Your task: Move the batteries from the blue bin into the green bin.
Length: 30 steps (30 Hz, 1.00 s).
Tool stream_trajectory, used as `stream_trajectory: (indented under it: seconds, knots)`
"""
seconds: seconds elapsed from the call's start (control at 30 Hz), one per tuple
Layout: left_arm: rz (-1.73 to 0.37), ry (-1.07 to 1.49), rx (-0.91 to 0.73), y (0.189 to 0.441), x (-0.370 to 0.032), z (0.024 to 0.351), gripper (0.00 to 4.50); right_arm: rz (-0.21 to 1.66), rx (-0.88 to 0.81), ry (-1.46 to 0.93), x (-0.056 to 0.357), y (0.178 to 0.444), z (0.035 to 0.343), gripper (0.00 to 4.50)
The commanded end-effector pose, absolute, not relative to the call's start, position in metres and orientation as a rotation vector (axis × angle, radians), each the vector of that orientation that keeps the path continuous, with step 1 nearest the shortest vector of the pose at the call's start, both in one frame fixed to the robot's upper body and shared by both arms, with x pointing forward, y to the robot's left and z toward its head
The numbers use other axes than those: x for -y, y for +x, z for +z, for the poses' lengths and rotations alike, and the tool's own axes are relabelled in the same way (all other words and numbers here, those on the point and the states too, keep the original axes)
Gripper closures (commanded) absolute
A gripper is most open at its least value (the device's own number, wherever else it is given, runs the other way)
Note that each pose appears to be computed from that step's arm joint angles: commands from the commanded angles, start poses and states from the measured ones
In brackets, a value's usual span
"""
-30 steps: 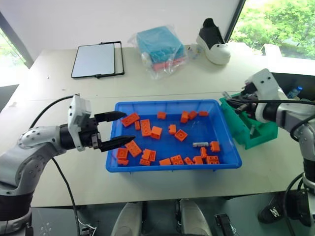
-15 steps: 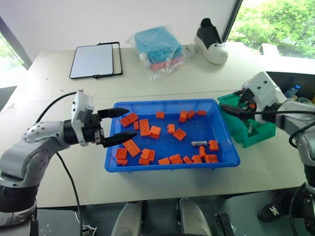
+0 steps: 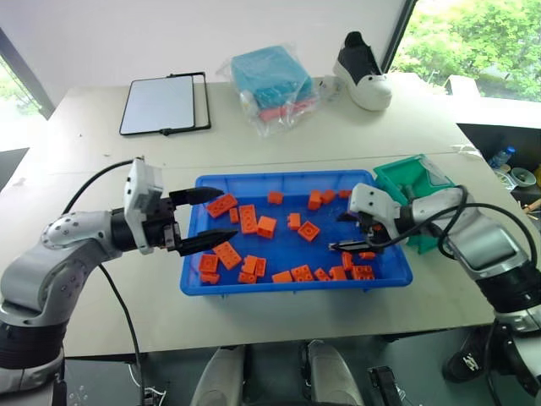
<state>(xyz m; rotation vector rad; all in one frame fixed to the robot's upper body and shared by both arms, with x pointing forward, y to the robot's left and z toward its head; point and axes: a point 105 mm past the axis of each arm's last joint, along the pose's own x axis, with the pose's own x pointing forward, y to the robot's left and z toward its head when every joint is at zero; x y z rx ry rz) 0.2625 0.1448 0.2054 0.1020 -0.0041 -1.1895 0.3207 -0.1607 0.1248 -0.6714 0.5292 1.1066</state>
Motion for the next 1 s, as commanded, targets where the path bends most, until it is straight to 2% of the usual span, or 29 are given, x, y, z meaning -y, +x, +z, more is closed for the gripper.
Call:
stream_trajectory:
  seconds: [0.03,0.2,0.23,0.3,0.47,0.57,0.63,0.8,0.9,1.0]
  knots:
    - [-1.170,0.129,0.050,0.258,-0.148,0.217,0.00,1.126,-0.532,-0.714,0.161,0.322,0.122,1.00]
    - [-1.157,0.129,0.053,0.257,-0.149,0.218,0.00,1.138,-0.563,-0.718,0.165,0.321,0.110,1.00]
    - [-1.156,0.128,0.053,0.257,-0.149,0.218,0.00,1.128,-0.563,-0.715,0.165,0.323,0.109,1.24]
    - [-1.155,0.129,0.053,0.257,-0.149,0.218,0.00,1.116,-0.564,-0.721,0.167,0.325,0.107,1.87]
    - [-1.159,0.128,0.050,0.258,-0.149,0.219,0.00,1.090,-0.515,-0.703,0.164,0.326,0.116,4.35]
    - [-1.167,0.128,0.047,0.260,-0.149,0.218,0.00,1.031,-0.418,-0.619,0.158,0.329,0.142,4.46]
    - [-1.168,0.125,0.047,0.262,-0.149,0.217,0.00,0.926,-0.334,-0.553,0.163,0.336,0.167,4.46]
    - [-1.175,0.113,0.040,0.263,-0.147,0.214,0.00,0.499,-0.195,-0.399,0.219,0.356,0.223,4.46]
    - [-1.184,0.108,0.039,0.264,-0.146,0.213,0.00,0.294,-0.185,-0.345,0.257,0.355,0.236,4.46]
    - [-1.196,0.105,0.040,0.267,-0.145,0.213,0.00,0.213,-0.219,-0.345,0.274,0.349,0.231,4.46]
